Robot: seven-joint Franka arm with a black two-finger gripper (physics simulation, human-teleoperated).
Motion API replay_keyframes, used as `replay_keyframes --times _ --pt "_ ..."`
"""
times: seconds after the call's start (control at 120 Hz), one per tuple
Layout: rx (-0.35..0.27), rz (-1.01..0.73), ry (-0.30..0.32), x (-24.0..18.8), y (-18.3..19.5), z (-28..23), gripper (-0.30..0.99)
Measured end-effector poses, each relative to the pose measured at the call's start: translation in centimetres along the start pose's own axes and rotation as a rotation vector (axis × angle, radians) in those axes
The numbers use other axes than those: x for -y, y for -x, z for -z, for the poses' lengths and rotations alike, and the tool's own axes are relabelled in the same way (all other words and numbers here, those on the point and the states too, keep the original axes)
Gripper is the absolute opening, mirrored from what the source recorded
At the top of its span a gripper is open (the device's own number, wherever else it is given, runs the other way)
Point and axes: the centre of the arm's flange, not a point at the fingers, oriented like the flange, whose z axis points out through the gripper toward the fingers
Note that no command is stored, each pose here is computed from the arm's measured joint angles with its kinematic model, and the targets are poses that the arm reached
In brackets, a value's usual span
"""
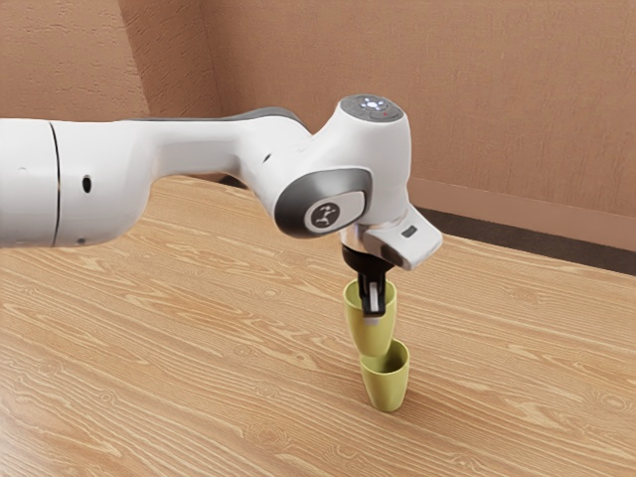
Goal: Place the left cup onto the right cup
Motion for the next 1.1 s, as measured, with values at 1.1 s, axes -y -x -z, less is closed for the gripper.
replay_keyframes --times 1.1 --pt "0.006 -0.022 0.002 -1.1 -1.1 -0.6 -0.09"
